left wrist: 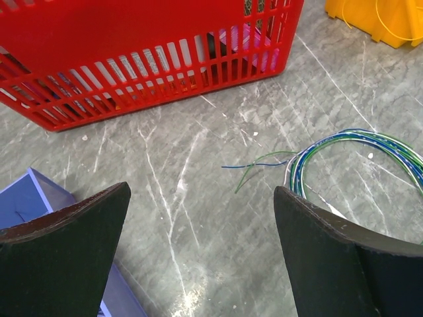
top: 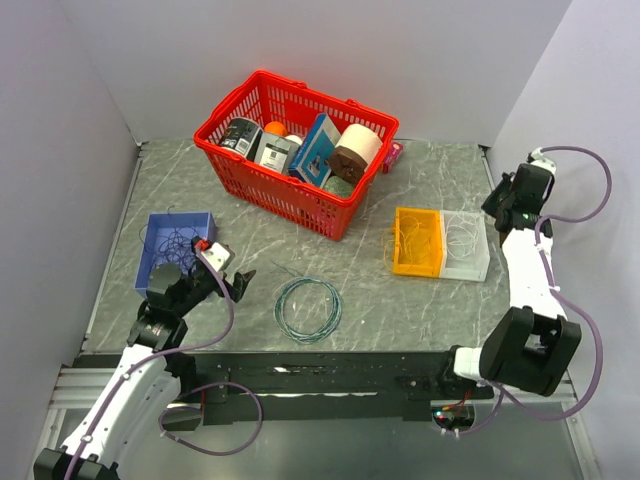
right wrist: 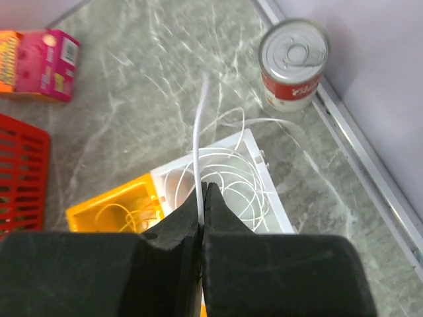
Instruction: Untangle the cables
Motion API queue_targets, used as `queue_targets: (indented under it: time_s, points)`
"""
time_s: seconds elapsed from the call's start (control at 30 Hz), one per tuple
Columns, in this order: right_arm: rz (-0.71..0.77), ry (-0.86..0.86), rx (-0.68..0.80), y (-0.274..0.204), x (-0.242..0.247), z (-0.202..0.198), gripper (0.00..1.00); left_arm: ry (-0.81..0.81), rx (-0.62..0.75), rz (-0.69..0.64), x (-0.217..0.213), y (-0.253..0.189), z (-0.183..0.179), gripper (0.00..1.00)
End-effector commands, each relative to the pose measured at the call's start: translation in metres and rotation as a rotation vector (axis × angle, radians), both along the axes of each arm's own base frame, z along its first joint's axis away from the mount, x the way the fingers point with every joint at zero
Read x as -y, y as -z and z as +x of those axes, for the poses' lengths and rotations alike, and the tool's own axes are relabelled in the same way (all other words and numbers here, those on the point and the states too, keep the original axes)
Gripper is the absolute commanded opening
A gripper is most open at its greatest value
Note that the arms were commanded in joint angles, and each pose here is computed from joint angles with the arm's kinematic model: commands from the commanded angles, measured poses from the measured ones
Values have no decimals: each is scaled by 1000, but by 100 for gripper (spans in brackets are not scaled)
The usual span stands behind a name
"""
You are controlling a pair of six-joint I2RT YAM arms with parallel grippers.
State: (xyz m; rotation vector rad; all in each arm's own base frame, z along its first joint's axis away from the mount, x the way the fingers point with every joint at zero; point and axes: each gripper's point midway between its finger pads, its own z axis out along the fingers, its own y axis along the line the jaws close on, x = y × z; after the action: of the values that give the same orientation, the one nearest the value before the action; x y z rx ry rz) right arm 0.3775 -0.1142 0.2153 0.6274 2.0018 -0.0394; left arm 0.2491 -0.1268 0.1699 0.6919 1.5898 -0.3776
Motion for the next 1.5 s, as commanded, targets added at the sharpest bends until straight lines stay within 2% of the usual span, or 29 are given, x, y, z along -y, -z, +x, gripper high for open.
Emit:
queue_targets:
  time_s: [0.0,0.33,0.5,0.57,0.6,0.8,0.87,0.93,0.97,1.07,1.2,1.23,1.3,1.37,1.47]
  points:
    - [18,17,-55,23,5,6,0,-14,44,-27,-1,-9,3,96]
    - [168,-24,-289,110,-14,-3,0,-12,49,-32,0,-8,4,96]
    - [188,-26,-333,121,-14,0,0,-20,50,-34,-1,-9,4,96]
    - [178,-22,-320,114,-13,1,11,-22,51,-31,-2,-9,5,96]
    - [175,-21,-313,111,-13,1,27,-20,48,-32,-1,-9,4,96]
    - [86,-27,-272,79,-13,-4,67,-17,49,-36,0,-9,5,96]
    - [67,-38,-251,66,-16,-5,74,-18,48,-37,0,-9,5,96]
    - [58,-47,-236,54,-19,-7,96,-23,51,-40,-1,-10,5,96]
    - [28,-40,-235,49,-19,-7,100,-34,47,-52,-2,-11,6,96]
    - [-70,-52,-208,24,-25,-9,100,-140,61,-93,-16,-17,16,96]
    - [-231,-157,-112,-9,-61,-5,100,-420,112,-169,-65,-34,36,96]
    - [-260,-168,-34,-28,-64,-4,100,-464,131,-193,-75,-40,37,96]
    - [-264,-233,19,-31,-80,-6,100,-559,142,-247,-97,-47,39,96]
    - [-293,-283,163,-59,-94,-10,100,-616,171,-274,-112,-56,38,96]
    - [-281,-337,334,-71,-111,-22,100,-734,203,-307,-142,-58,34,96]
